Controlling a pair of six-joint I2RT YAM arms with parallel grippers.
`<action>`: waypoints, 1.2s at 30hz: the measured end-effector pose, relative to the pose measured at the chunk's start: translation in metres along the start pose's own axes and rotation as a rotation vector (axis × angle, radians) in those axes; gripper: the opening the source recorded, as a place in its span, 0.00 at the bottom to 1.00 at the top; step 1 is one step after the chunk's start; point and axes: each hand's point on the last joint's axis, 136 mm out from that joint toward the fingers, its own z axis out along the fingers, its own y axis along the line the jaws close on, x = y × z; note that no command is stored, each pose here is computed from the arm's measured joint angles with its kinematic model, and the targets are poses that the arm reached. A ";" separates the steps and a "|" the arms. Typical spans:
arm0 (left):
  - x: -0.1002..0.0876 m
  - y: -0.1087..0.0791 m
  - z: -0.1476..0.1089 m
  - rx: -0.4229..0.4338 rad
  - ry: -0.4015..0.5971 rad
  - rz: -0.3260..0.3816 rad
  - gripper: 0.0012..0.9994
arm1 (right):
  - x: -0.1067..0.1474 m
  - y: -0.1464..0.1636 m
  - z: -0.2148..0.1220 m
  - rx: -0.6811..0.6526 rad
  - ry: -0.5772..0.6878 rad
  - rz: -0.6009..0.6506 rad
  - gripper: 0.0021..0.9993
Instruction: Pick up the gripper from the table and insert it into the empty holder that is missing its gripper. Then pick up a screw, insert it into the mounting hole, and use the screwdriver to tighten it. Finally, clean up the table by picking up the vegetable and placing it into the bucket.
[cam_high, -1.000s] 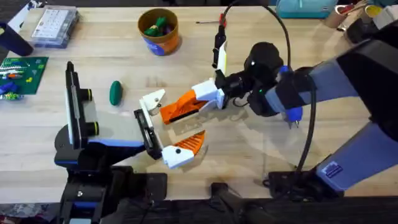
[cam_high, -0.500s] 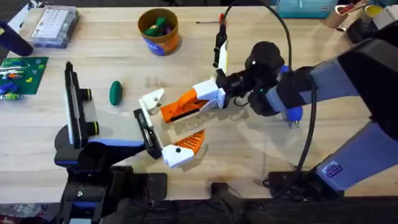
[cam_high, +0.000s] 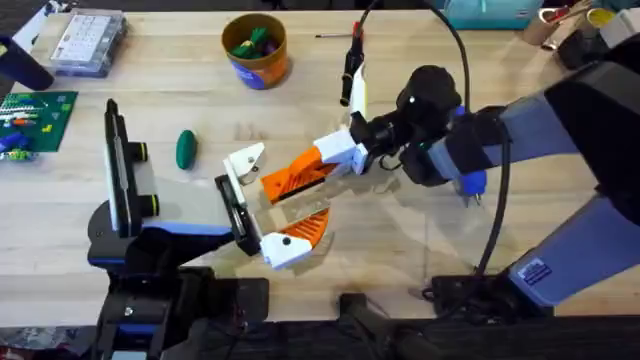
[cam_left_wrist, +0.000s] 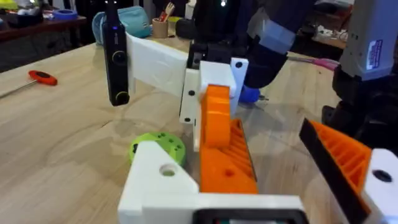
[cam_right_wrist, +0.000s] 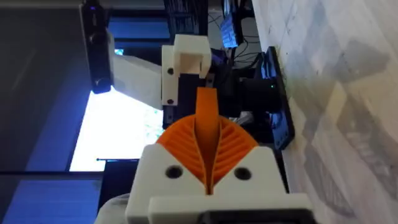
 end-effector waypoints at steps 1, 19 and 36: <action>0.000 0.000 0.000 0.000 0.000 0.000 0.99 | 0.001 0.000 0.000 0.000 0.003 -0.005 0.02; 0.000 0.000 0.000 0.000 0.000 0.000 0.99 | -0.002 0.004 0.000 -0.005 -0.010 -0.055 0.02; 0.000 0.000 0.000 -0.002 0.000 0.000 0.99 | -0.016 0.018 0.000 -0.016 -0.033 -0.103 0.01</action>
